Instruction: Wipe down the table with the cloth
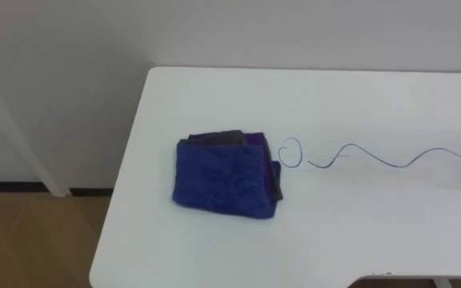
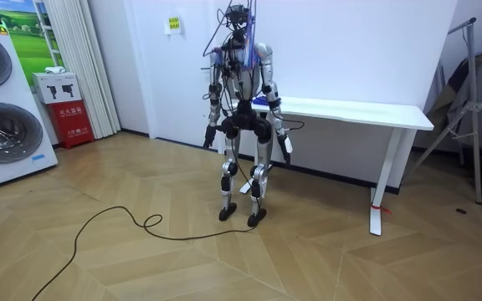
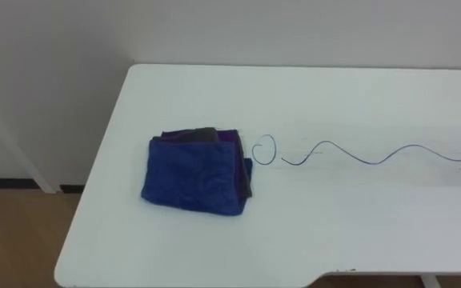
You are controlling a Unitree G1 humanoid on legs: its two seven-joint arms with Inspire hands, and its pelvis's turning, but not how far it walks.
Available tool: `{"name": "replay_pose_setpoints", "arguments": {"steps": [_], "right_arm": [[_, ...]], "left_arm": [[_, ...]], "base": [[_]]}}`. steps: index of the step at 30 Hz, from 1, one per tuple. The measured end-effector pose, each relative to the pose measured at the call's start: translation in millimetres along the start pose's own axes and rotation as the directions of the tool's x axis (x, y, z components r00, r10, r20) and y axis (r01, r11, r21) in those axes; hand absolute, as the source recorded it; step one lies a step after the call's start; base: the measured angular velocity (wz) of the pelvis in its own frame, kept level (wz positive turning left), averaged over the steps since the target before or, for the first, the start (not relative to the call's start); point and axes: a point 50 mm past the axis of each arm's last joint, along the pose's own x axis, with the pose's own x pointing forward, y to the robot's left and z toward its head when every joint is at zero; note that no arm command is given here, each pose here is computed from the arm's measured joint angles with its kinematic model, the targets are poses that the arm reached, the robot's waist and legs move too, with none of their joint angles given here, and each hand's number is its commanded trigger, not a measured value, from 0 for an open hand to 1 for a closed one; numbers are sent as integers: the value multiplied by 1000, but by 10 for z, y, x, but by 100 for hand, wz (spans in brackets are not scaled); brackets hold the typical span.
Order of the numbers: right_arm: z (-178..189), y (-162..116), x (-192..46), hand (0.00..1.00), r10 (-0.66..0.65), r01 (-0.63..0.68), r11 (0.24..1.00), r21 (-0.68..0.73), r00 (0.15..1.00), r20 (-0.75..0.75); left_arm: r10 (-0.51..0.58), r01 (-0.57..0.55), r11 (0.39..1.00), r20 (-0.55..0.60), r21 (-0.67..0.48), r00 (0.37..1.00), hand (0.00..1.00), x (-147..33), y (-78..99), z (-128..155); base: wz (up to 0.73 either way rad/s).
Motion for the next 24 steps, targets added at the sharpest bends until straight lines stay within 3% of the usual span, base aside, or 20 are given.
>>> {"name": "replay_pose_setpoints", "arguments": {"steps": [4, 7, 11, 16, 21, 24], "right_arm": [[-178, -44, 9, 0, -9, 34, 955, 293, 996, -88], [-289, -133, 12, 0, -17, 88, 863, 498, 989, -146], [-433, -394, 9, 0, -40, 202, 623, 755, 973, -227], [-444, -786, -21, 0, -151, 321, 517, 793, 946, -285], [-76, -1246, -102, 0, -319, 367, 447, 816, 917, -238], [288, -1580, -258, 0, -523, 413, 420, 808, 838, -156]], "left_arm": [[22, -24, 997, -28, -73, 999, 0, 6, 77, -82], [47, -53, 991, -54, -125, 997, 0, 8, 162, -177], [81, -97, 976, -88, -193, 993, 0, 16, 297, -273], [125, -139, 970, -82, -199, 989, 0, 32, 479, -258], [160, -165, 966, -41, -200, 986, 0, 44, 609, -142], [180, -174, 963, 9, -208, 984, 0, 39, 646, -60]], "base": [[1], [3], [0], [-5], [-3], [-6]]}}
